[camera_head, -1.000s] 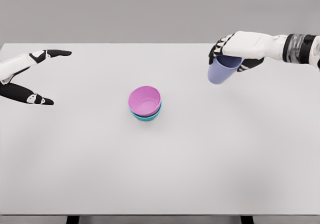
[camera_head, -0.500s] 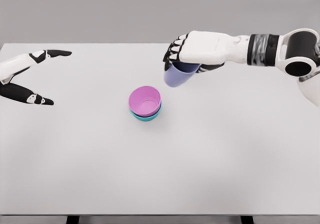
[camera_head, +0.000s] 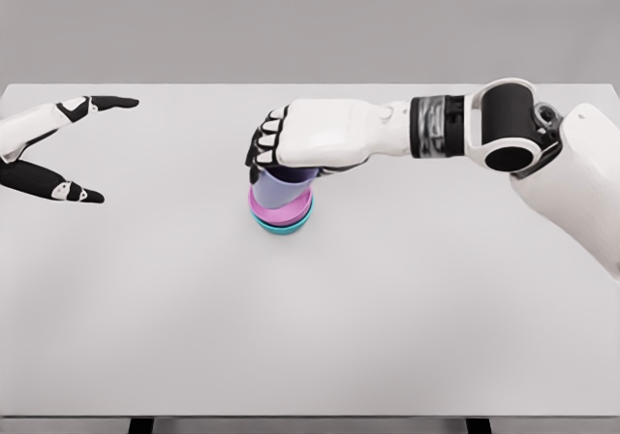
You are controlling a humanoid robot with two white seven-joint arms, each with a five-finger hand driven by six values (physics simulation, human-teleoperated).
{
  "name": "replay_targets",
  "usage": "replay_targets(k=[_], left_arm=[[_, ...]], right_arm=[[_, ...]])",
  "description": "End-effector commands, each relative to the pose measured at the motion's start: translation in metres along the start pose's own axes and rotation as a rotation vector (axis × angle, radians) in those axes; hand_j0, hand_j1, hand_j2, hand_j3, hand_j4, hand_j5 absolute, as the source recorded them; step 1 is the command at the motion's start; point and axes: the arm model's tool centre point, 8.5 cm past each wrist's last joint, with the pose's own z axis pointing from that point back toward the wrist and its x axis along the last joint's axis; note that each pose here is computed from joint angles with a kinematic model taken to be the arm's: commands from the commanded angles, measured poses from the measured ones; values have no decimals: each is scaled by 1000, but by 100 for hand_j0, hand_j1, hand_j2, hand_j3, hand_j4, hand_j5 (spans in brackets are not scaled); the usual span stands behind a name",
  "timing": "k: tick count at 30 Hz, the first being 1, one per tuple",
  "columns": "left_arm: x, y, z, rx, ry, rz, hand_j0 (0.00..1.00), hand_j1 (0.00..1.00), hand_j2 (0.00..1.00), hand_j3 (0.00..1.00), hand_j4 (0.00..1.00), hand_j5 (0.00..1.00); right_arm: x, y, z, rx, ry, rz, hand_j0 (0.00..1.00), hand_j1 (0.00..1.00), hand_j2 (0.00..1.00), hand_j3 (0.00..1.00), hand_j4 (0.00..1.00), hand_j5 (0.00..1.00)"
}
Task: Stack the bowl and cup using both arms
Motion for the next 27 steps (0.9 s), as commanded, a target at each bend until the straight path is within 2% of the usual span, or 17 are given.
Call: replay_targets(k=[1,4,14,23,25,26,27], left_arm=[[0,1,1,5,0,7,100,100,100,100,100,100],[0,1,0,5,-1,6,100,100,100,100,100,100],[0,1,0,6,-3,8,100,100,100,100,100,100],[0,1,0,6,-3,8,100,100,100,100,100,100],[0,1,0,6,-3,8,100,100,100,100,100,100],[0,1,0,6,-3,8,100,100,100,100,100,100],[0,1,0,6,-3,8,100,100,100,100,100,100]], right_arm=[[-4,5,-5,4,7,-24,70,70,70,70,70,70],[-14,14,-7,15,27,-61,71,71,71,71,71,71],[-18,31,-14,52,28,-97,71,71,71,71,71,71],[-20,35,-23,75,40,-86,77,77,77,77,77,77],[-19,35,-23,73,38,-83,85,85,85,85,85,85],[-18,34,-23,72,34,-80,99,99,99,99,99,99],[-16,33,-23,70,32,-75,100,100,100,100,100,100]])
